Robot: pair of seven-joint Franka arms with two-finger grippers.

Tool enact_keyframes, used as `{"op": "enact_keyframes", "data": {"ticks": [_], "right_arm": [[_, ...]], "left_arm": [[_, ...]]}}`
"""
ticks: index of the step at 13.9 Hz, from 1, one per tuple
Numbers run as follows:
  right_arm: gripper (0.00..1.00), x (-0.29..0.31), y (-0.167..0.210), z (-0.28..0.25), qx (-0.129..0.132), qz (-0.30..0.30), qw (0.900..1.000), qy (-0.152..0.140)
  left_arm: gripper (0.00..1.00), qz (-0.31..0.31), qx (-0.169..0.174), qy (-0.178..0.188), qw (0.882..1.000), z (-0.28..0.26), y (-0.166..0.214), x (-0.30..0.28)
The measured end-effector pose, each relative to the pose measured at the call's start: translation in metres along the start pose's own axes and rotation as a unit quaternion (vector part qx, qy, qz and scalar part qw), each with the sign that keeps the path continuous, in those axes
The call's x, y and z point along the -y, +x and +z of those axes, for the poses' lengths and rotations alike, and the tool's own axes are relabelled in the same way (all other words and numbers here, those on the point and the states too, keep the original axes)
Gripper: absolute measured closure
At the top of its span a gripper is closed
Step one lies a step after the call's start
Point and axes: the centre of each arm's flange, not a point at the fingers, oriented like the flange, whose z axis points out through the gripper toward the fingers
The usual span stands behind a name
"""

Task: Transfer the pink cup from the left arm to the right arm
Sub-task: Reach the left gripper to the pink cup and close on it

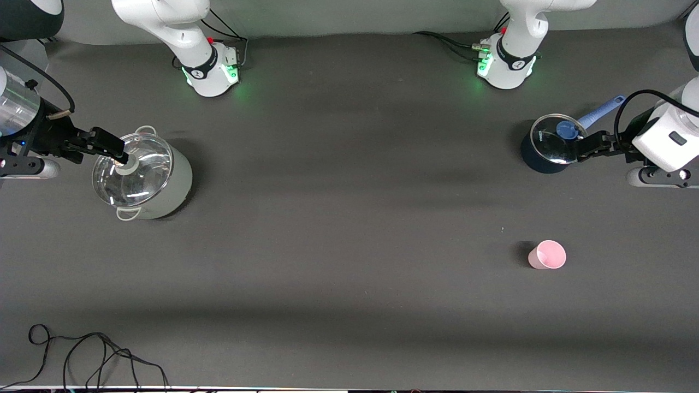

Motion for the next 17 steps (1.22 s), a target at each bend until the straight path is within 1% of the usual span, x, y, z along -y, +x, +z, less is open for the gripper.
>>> {"op": "enact_keyframes", "data": {"ticks": [7, 10, 11, 13, 15, 17], "right_arm": [[0.00, 0.000, 0.001, 0.002, 0.002, 0.000, 1.000, 0.000], [0.00, 0.000, 0.002, 0.004, 0.004, 0.000, 1.000, -0.001], [0.00, 0.000, 0.002, 0.004, 0.007, 0.000, 1.000, -0.001], [0.00, 0.000, 0.000, 0.006, 0.013, 0.000, 1.000, -0.002], [0.00, 0.000, 0.000, 0.006, 0.013, 0.000, 1.000, -0.002], [0.00, 0.000, 0.000, 0.006, 0.013, 0.000, 1.000, -0.002]], "left_arm": [[0.00, 0.000, -0.002, 0.000, 1.000, -0.001, 0.000, 0.000], [0.00, 0.005, -0.011, 0.000, 1.000, -0.005, 0.002, 0.000], [0.00, 0.020, -0.014, 0.000, 1.000, -0.007, 0.004, 0.000], [0.00, 0.084, -0.023, 0.002, 0.996, -0.011, 0.012, 0.001], [0.00, 0.167, -0.027, 0.005, 0.986, -0.012, 0.022, 0.006], [0.00, 0.239, -0.033, -0.001, 0.971, -0.006, 0.037, 0.027]]}}
